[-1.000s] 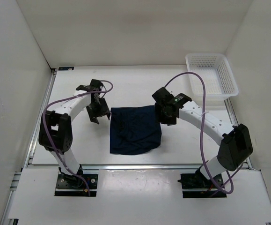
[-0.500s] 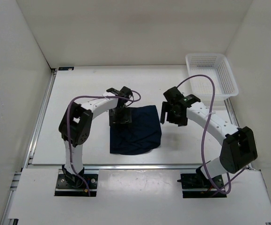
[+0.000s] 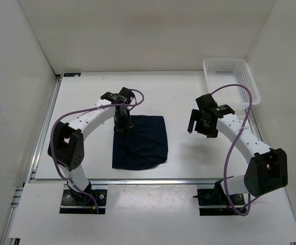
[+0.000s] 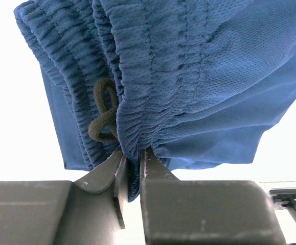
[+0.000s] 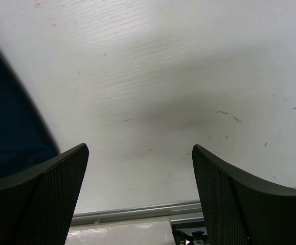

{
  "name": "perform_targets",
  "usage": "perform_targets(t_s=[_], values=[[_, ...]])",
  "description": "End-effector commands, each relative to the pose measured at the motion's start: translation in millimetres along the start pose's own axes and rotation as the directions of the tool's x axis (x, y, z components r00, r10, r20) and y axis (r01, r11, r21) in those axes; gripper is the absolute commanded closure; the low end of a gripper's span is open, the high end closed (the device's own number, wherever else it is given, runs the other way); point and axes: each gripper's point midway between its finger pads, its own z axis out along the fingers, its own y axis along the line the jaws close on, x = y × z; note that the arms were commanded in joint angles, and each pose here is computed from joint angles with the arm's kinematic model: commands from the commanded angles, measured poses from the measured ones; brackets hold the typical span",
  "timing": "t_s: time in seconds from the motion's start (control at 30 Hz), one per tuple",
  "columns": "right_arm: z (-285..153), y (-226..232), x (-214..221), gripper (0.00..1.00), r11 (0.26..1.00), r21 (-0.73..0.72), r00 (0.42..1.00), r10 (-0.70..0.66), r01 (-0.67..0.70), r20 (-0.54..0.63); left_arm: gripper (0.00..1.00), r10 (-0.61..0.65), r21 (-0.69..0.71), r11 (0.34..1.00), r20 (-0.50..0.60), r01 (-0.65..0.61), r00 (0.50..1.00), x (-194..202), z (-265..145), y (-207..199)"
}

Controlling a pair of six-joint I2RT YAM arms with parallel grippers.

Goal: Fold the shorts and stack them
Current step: Fold the shorts

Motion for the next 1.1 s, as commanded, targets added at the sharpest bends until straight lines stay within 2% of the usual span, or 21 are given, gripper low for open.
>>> perform_targets(t_s=[0.0, 0.07, 0.1, 0.13, 0.23, 0.27, 0.47, 0.6, 0.67, 0.7, 0.73, 0.77, 0.83, 0.9, 0.97, 1.07], values=[[-3, -3, 0, 0.14, 1.000, -0.026, 1.000, -0.016, 0.016, 0.014, 0.89, -0.057, -0.018, 0.998, 0.033, 0.058, 0.998, 3, -17, 20], [-1, -2, 3, 0.14, 0.999, -0.036, 1.000, -0.017, 0.017, 0.004, 0.89, -0.087, -0.043, 0.995, 0.029, 0.088, 0.996, 5, -8, 36], [-1, -2, 3, 0.14, 0.999, -0.036, 1.000, -0.017, 0.017, 0.004, 0.84, -0.108, -0.050, 0.993, 0.025, 0.109, 0.994, 5, -3, 40], [-1, 2, 2, 0.14, 0.998, -0.053, 1.000, -0.015, 0.015, 0.009, 0.66, -0.129, -0.063, 0.989, 0.030, 0.130, 0.991, 2, 0, 49], [0, 7, 7, 0.14, 0.996, -0.091, 1.000, -0.026, 0.025, -0.014, 0.58, -0.135, -0.072, 0.988, -0.017, 0.134, 0.991, 8, 12, 55], [0, 10, 9, 0.14, 0.994, -0.105, 0.999, -0.027, 0.024, -0.022, 0.46, -0.125, -0.072, 0.990, -0.018, 0.123, 0.992, 8, 12, 56], [-13, 73, 24, 0.17, 0.940, -0.296, 0.985, -0.173, 0.168, 0.011, 0.43, -0.152, -0.057, 0.986, 0.060, 0.156, 0.987, -7, -24, 74], [-10, 107, 35, 0.29, 0.920, -0.328, 0.973, -0.231, 0.217, -0.005, 0.43, -0.204, -0.071, 0.975, 0.095, 0.212, 0.974, -12, -37, 97], [-11, 133, 42, 0.30, 0.885, -0.390, 0.962, -0.273, 0.254, 0.009, 0.32, -0.248, -0.063, 0.964, 0.121, 0.257, 0.961, -16, -41, 110], [-3, 143, 48, 0.29, 0.878, -0.398, 0.956, -0.294, 0.266, -0.011, 0.25, -0.262, -0.062, 0.961, 0.110, 0.270, 0.959, -12, -37, 114], [-4, 157, 50, 0.23, 0.863, -0.413, 0.948, -0.319, 0.290, -0.002, 0.17, -0.266, -0.027, 0.962, 0.119, 0.271, 0.957, -15, -35, 112], [0, 164, 53, 0.23, 0.858, -0.419, 0.942, -0.334, 0.296, -0.017, 0.11, -0.291, -0.008, 0.956, 0.122, 0.295, 0.949, -17, -33, 117], [16, 177, 57, 0.23, 0.859, -0.407, 0.932, -0.360, 0.310, -0.050, 0.09, -0.318, 0.044, 0.948, 0.102, 0.315, 0.943, -13, -16, 117], [34, 183, 64, 0.23, 0.864, -0.391, 0.923, -0.376, 0.317, -0.084, 0.15, -0.366, 0.034, 0.930, 0.040, 0.365, 0.930, -1, 7, 130], [44, 187, 62, 0.24, 0.871, -0.372, 0.922, -0.377, 0.320, -0.091, 0.18, -0.370, 0.063, 0.927, -0.009, 0.370, 0.929, 6, 17, 127], [64, 184, 68, 0.24, 0.879, -0.341, 0.910, -0.395, 0.333, -0.128, 0.19, -0.370, 0.067, 0.927, 0.000, 0.369, 0.929, 5, 17, 130]])
